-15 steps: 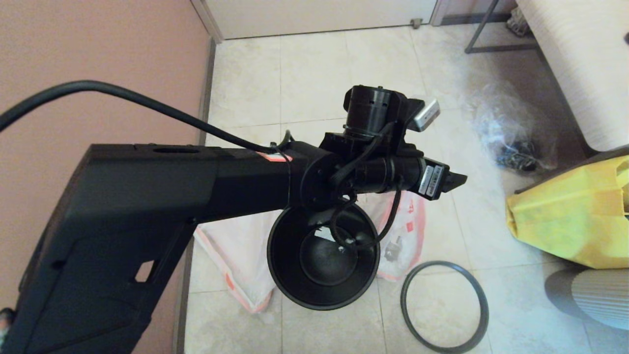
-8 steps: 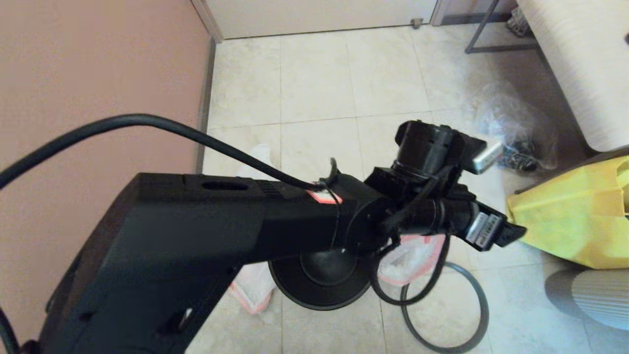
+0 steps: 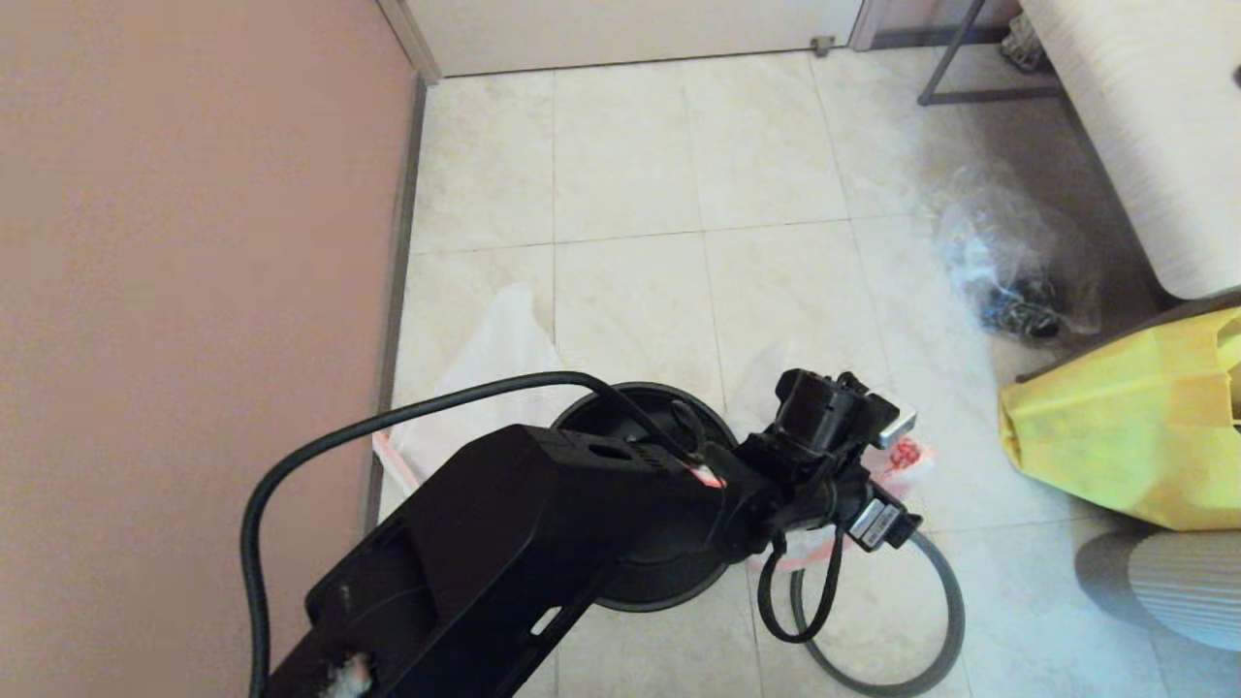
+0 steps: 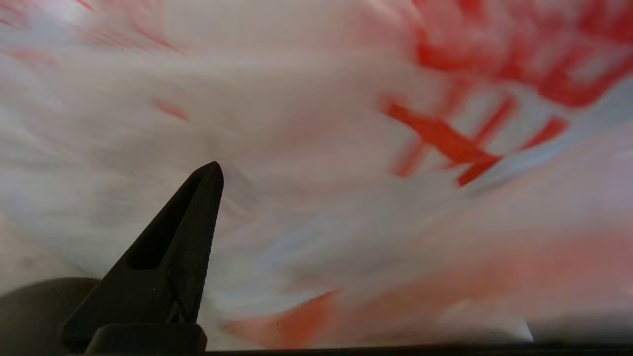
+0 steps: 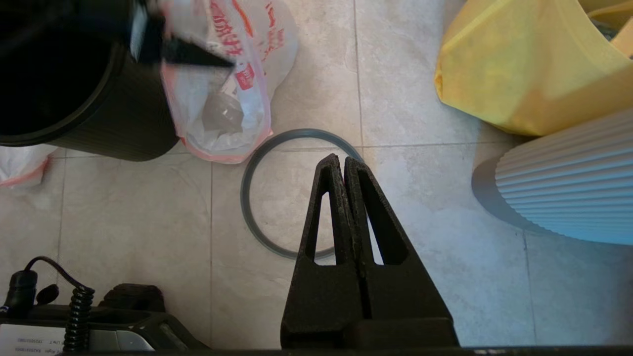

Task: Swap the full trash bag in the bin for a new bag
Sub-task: Place the trash bag on the floor, then pick up a new trash bag

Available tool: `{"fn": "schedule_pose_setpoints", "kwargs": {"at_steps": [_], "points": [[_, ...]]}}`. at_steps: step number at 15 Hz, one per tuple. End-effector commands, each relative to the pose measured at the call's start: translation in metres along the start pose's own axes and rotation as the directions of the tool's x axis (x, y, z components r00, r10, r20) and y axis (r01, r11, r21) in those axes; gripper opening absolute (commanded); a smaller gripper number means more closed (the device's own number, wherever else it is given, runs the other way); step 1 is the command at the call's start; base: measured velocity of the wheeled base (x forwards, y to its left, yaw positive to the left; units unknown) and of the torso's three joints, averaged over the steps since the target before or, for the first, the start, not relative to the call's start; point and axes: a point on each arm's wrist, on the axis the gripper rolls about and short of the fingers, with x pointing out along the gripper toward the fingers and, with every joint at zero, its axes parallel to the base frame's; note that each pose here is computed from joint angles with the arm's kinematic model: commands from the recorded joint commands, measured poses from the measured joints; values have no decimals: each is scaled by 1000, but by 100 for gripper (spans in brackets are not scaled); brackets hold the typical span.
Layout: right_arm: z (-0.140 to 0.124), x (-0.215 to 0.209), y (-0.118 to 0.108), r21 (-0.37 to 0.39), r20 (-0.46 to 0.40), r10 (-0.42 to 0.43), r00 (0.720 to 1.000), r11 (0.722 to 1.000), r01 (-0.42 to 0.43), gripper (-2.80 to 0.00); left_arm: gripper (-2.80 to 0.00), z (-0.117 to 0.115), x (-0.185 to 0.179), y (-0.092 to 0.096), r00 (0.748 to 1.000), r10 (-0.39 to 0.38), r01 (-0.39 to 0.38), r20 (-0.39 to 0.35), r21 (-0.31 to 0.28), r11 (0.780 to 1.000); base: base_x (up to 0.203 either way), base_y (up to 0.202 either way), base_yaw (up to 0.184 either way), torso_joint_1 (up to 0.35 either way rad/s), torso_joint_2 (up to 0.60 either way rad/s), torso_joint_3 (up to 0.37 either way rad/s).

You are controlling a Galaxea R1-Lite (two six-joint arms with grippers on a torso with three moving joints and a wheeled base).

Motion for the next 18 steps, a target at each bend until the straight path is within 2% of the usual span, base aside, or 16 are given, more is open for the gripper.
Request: {"fn": "schedule_pose_setpoints", "kwargs": {"at_steps": [1, 4, 8, 10, 13, 14, 17, 18], "points": [[0, 0, 0, 0, 0, 2, 1000, 1000, -2, -280, 0, -17, 12, 0, 999, 9, -9, -40, -2, 1000, 0, 0, 0, 0, 0, 0], [0, 0, 0, -1, 0, 0, 1000, 1000, 0, -280, 0, -11, -3, 5, 999, 27, -28, -44, -19, 999, 0, 0, 0, 0, 0, 0], [0, 0, 0, -1, 0, 2, 1000, 1000, -2, -280, 0, -11, -56, 4, 997, 11, -14, -70, -37, 999, 0, 0, 0, 0, 0, 0], [0, 0, 0, 0, 0, 2, 1000, 1000, -2, -280, 0, -16, -79, 3, 999, 12, -15, -49, -46, 999, 0, 0, 0, 0, 0, 0], [0, 0, 0, 0, 0, 1, 1000, 1000, -1, -280, 0, -16, -114, 6, 999, 36, -34, 22, -106, 994, 0, 0, 0, 0, 0, 0], [0, 0, 0, 0, 0, 1, 1000, 1000, -1, -280, -280, -18, -121, 7, 998, 42, -37, 35, -118, 992, 0, 0, 0, 0, 0, 0], [0, 0, 0, 0, 0, 1, 1000, 1000, -1, -280, -280, -13, -141, 11, 993, 69, -53, 100, -160, 986, 0, 0, 0, 0, 0, 0], [0, 0, 0, 0, 0, 2, 1000, 1000, -2, -280, -280, -12, -152, 18, 990, 91, -70, 107, -180, 981, 0, 0, 0, 0, 0, 0]]}}
